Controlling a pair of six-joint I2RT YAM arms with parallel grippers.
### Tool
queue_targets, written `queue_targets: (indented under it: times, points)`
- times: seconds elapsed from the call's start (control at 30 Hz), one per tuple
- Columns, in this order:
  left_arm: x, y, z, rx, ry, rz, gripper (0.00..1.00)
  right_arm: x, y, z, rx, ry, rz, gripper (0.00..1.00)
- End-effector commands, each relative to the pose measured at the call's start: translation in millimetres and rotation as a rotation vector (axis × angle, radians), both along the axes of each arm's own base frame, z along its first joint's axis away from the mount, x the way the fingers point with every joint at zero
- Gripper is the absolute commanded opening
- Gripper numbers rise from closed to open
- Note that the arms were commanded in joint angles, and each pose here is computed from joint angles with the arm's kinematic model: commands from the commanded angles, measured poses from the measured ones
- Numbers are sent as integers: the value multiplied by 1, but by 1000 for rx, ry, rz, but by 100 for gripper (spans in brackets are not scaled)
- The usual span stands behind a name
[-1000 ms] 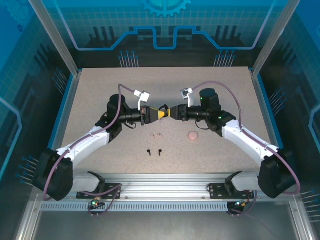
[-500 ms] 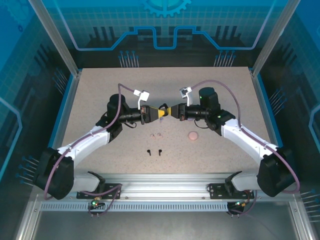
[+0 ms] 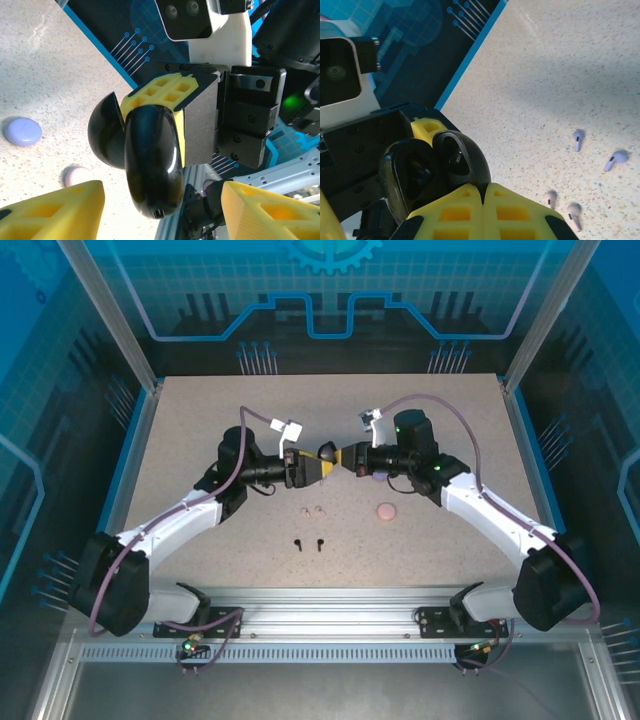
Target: Insert wireless bluetooth earbuds into charging case
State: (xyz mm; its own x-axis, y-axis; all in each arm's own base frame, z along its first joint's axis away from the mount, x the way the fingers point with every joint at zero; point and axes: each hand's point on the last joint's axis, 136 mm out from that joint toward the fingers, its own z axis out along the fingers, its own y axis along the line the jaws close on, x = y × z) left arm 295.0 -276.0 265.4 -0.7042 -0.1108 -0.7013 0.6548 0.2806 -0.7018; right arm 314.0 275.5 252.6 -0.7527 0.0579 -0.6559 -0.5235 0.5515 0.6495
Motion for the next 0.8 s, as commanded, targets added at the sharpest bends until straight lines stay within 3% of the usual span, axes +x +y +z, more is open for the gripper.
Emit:
queue_targets:
  times: [0.0, 0.33, 0.77]
  points:
    - [9, 2, 15, 36, -57, 11, 70, 8, -6, 4, -59, -22, -33, 0]
    - [21, 13, 25, 122, -85, 16, 88, 23, -25, 12, -87, -31, -84, 0]
    - [40, 21, 28, 170, -82, -49, 97, 26, -43, 19, -180, -97, -48, 0]
